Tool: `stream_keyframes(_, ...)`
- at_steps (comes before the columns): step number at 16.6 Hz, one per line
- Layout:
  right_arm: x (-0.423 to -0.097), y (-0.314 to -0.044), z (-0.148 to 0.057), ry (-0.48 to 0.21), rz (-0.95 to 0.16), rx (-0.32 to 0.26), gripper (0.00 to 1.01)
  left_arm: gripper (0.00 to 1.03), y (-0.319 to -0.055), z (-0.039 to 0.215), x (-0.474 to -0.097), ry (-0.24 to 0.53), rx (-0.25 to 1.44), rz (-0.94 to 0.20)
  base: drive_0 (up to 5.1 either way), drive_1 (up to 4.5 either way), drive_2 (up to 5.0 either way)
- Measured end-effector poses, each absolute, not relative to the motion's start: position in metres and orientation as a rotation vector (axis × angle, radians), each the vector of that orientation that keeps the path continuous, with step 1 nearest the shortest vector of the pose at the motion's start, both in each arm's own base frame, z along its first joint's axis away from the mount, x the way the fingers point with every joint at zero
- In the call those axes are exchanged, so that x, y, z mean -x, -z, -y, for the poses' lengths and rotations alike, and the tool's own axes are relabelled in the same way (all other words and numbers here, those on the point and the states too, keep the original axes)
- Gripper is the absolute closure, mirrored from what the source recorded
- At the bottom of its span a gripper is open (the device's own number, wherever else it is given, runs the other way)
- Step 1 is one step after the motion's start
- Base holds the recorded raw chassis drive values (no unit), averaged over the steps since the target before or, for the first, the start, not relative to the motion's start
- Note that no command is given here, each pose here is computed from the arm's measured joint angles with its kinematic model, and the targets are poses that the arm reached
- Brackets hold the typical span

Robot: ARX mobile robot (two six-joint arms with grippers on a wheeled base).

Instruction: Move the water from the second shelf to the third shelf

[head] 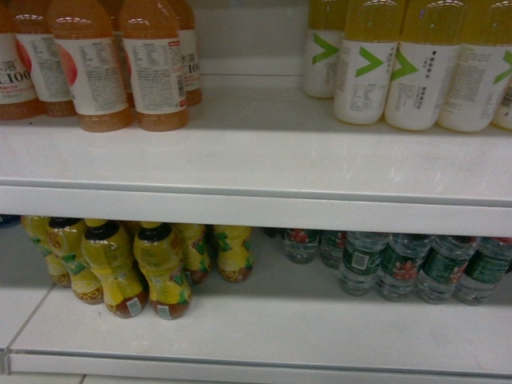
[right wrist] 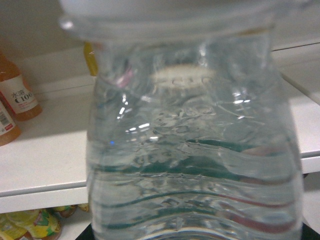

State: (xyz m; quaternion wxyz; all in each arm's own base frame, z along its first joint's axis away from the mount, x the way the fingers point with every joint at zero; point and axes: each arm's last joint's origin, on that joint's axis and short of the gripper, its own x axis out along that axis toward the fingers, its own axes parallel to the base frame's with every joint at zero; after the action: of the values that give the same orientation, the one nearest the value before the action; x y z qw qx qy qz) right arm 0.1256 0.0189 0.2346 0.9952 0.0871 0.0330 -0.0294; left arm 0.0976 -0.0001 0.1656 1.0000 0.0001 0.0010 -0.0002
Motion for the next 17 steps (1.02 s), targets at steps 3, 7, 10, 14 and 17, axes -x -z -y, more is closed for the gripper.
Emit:
stream_keyframes(3, -0.1258, -0.2344, -0.0190, 0.059, -0.068, -0.174, 0.58, 0.05, -0.1657, 0.0001, -0.0976, 0.000, 0.000, -0.002, -4.7, 2.26, 2.3)
stream_keyframes(7, -0.1258, -0.2345, -0.0190, 0.057, -0.067, -0.174, 0.58, 0.05, -0.1656, 0.0001, -0.0976, 0.000, 0.000, -0.002, -4.7, 2.33, 2.3)
stream_keyframes(10, -0.1256, -0.2345, -0.0190, 0.057, -0.066, -0.175, 0.58, 0.05, -0.1657, 0.0001, -0.0976, 0.000, 0.000, -0.002, -4.8, 2.35, 2.4)
stream_keyframes(14, -0.1257, -0.2344, -0.0190, 0.057, -0.067, -0.174, 0.58, 0.05, -0.1657, 0.0001, -0.0976, 0.000, 0.000, -0.001, -4.8, 2.36, 2.4)
stream_keyframes(17, -0.1259, -0.2343, -0.0190, 0.057, -0.068, -0.174, 0.58, 0.05, -0.1655, 0.0001, -0.0976, 0.000, 0.000, -0.003, -4.9, 2.29, 2.3)
